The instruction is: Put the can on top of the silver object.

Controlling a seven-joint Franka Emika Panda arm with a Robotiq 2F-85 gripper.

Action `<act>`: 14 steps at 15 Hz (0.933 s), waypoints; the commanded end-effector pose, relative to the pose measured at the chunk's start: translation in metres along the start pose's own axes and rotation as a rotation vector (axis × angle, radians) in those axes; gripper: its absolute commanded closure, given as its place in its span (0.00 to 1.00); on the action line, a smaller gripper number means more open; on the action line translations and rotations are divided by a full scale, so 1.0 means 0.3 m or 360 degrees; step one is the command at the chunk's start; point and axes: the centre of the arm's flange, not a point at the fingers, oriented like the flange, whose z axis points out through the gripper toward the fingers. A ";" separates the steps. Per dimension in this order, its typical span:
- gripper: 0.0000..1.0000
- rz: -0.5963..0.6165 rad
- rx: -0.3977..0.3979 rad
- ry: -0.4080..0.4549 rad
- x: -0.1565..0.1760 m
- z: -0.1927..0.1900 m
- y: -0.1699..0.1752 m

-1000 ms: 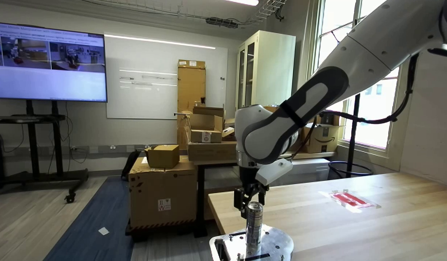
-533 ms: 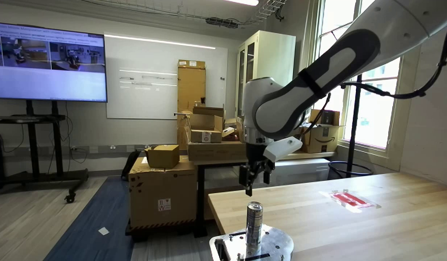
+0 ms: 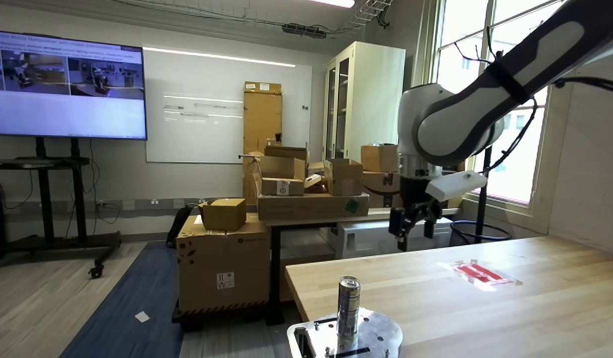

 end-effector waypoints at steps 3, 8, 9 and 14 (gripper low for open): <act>0.00 0.0229 0.0044 0.0031 -0.209 -0.064 0.192; 0.00 0.0344 0.0042 0.0023 -0.276 -0.092 0.284; 0.00 0.0312 0.0029 0.0011 -0.225 -0.066 0.256; 0.00 0.0339 0.0029 0.0015 -0.248 -0.073 0.278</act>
